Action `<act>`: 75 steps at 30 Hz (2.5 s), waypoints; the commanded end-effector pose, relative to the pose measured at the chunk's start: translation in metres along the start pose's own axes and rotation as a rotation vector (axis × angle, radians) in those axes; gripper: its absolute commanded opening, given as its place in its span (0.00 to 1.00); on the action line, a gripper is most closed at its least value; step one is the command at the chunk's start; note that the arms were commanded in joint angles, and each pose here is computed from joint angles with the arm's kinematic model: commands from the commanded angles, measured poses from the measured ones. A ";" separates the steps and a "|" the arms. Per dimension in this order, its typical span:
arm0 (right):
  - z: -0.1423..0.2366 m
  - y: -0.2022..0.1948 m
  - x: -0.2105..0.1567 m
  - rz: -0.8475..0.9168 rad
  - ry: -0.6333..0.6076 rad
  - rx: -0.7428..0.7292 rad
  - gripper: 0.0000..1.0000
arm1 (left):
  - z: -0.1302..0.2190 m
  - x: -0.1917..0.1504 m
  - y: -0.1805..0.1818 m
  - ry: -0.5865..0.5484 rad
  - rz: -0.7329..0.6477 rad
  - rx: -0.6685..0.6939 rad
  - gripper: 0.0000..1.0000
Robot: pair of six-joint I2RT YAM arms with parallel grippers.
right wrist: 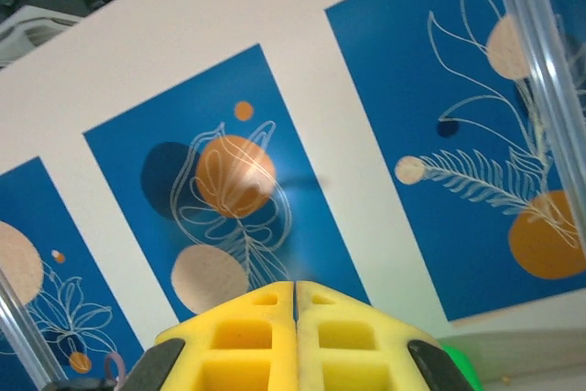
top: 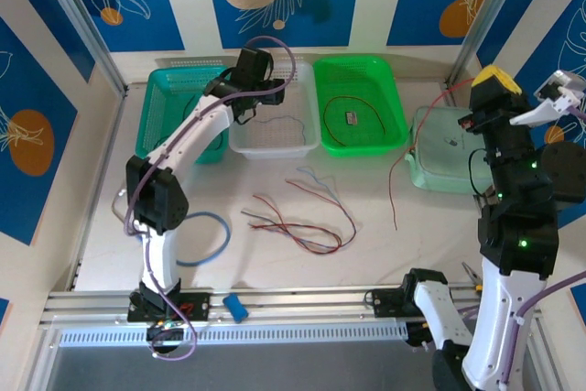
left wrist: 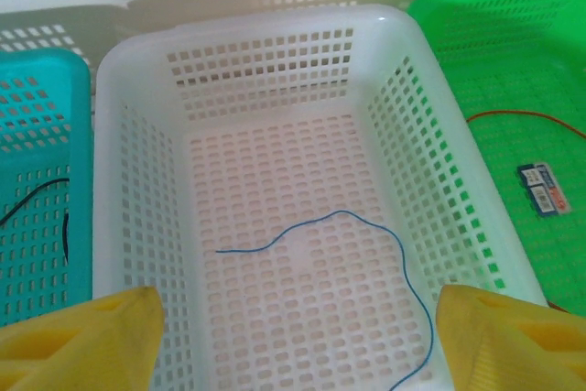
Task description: Untangle the cables
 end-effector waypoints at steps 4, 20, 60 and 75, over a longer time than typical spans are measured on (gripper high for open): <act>-0.022 0.038 0.030 -0.043 -0.059 0.168 0.00 | 0.057 0.003 -0.010 -0.118 0.052 -0.072 0.78; -0.156 0.071 0.030 0.080 -0.096 0.298 0.00 | 0.083 -0.097 -0.049 -0.038 0.119 -0.144 0.78; -0.241 -0.242 -0.404 0.050 1.032 -0.733 0.00 | 0.136 -0.176 -0.023 0.028 0.202 -0.099 0.78; -0.209 -0.271 -0.448 -0.083 1.235 -0.754 0.01 | 0.131 -0.183 -0.035 0.064 0.180 -0.115 0.78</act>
Point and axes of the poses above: each hand's point on the last joint's axis, 136 mm out from that joint toward the fingers, its own z axis back along the fingers, its own y axis along the line the jaws close on, x = y × z, the point moved 4 cm from there along z, back along the fingers, and after that the axes turned 12 degrees about -z, right-handed, at the moved point
